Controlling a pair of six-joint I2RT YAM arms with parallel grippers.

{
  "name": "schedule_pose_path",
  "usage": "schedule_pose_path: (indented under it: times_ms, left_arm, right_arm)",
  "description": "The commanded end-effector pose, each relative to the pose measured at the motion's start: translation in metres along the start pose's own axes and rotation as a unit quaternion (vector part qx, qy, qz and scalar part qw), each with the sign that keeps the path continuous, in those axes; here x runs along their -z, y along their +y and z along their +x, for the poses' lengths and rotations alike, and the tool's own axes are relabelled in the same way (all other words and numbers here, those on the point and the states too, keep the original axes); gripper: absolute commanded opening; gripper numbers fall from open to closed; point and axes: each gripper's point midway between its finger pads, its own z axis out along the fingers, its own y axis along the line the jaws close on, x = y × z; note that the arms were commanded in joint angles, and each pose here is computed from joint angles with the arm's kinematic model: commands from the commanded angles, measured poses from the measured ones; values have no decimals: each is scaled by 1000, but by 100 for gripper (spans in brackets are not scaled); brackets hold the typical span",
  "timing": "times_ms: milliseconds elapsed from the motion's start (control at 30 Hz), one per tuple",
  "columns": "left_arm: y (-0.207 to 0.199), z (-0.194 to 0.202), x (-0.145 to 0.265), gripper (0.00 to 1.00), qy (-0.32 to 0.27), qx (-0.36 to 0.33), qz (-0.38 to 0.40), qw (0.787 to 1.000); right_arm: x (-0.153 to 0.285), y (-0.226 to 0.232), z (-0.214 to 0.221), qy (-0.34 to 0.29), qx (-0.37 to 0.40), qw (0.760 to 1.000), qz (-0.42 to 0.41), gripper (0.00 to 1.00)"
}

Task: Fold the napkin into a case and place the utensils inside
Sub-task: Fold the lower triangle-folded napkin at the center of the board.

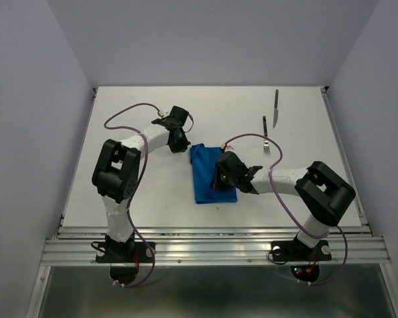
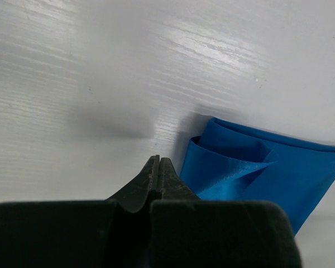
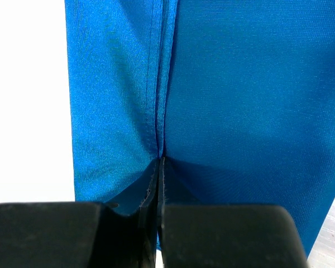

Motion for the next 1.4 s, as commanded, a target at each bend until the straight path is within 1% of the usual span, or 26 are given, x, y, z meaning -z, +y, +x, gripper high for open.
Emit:
schedule_pose_path:
  times_ms: [0,133,200,233,633,833,1367]
  left_arm:
    - [-6,7,-5,0,7,-12,16,1000]
    - [-14,12,-7,0,22,-17,35,999]
    - [-16,11,-8,0,20,-18,37,999]
    - [-22,15,-7,0,33,-19,52,998]
    - [-45,14,0,0,37,-21,95,995]
    - [-51,18,-3,0,45,-26,100,994]
    - [-64,9,0,0,36,-28,111,993]
  right_arm:
    - [2,-20,21,26,10,999,33,1]
    - [2,-20,21,26,10,999,33,1]
    - [2,-19,20,25,10,999,32,1]
    - [2,-20,20,25,10,999,33,1]
    - [1,-19,20,26,10,999,32,1]
    - [1,-19,19,25,10,999,32,1]
    - [2,-19,20,27,14,999,30,1]
